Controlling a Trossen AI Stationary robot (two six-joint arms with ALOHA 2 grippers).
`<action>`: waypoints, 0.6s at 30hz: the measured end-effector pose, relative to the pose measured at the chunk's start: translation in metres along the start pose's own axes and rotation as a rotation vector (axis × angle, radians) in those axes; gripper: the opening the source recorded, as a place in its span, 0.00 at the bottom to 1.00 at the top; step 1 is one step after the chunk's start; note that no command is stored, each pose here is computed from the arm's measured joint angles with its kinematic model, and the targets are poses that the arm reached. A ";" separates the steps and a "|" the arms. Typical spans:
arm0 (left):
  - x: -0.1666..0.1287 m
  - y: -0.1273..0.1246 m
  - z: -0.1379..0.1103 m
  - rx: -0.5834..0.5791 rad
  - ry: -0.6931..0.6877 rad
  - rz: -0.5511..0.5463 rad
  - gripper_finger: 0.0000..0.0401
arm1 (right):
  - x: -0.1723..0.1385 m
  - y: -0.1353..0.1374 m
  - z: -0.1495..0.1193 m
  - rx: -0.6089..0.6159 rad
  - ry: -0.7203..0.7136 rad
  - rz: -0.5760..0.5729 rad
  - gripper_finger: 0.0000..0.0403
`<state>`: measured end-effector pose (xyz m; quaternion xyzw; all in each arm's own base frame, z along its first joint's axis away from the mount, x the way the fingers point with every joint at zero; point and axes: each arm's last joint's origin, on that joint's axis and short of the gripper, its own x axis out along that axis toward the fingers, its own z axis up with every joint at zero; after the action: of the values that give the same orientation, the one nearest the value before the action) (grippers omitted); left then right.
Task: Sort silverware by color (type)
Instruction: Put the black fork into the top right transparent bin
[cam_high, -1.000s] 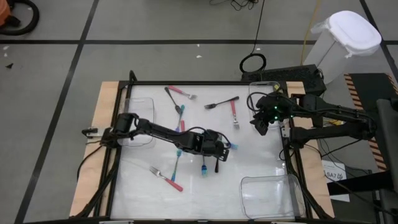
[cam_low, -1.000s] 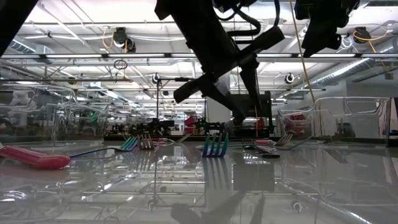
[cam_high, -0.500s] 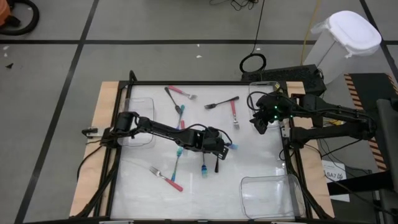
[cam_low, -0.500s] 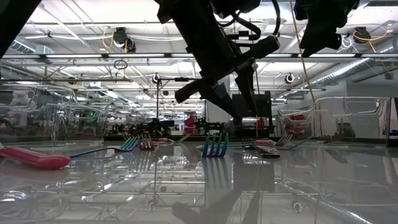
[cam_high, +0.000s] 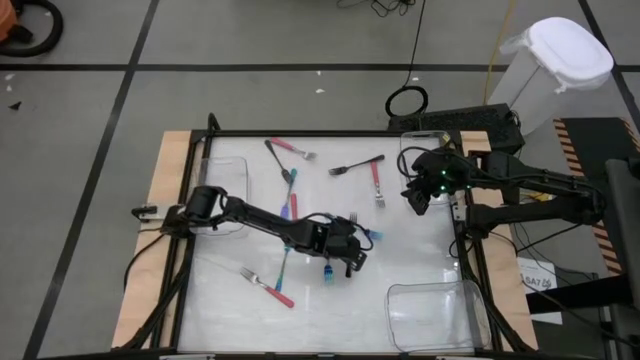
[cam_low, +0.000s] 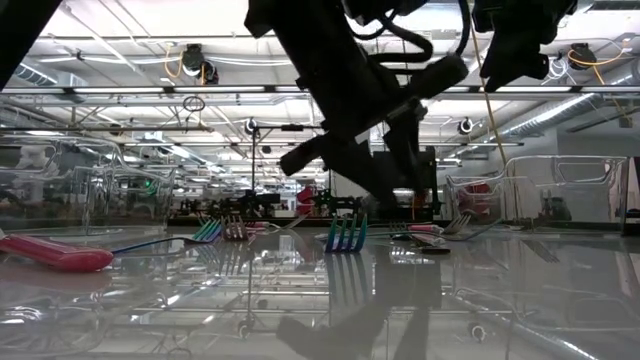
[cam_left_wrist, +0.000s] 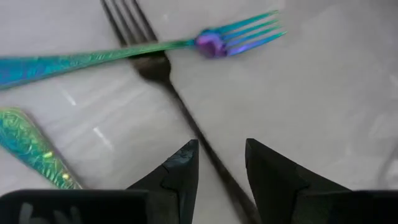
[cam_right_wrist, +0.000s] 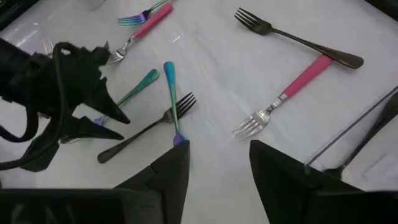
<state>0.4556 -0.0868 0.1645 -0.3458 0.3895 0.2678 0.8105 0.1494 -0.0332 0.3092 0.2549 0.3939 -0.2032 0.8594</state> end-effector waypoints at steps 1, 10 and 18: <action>0.003 0.000 -0.002 0.006 0.002 0.003 0.33 | 0.000 0.000 0.000 0.005 -0.006 -0.010 0.41; 0.017 0.001 -0.008 0.021 -0.017 0.013 0.33 | 0.000 0.000 0.001 0.015 -0.015 -0.013 0.41; 0.022 0.003 -0.006 0.038 -0.036 0.017 0.33 | 0.000 0.000 0.001 0.030 -0.016 -0.013 0.41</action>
<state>0.4632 -0.0861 0.1430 -0.3221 0.3828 0.2733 0.8216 0.1498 -0.0339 0.3097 0.2637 0.3857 -0.2166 0.8572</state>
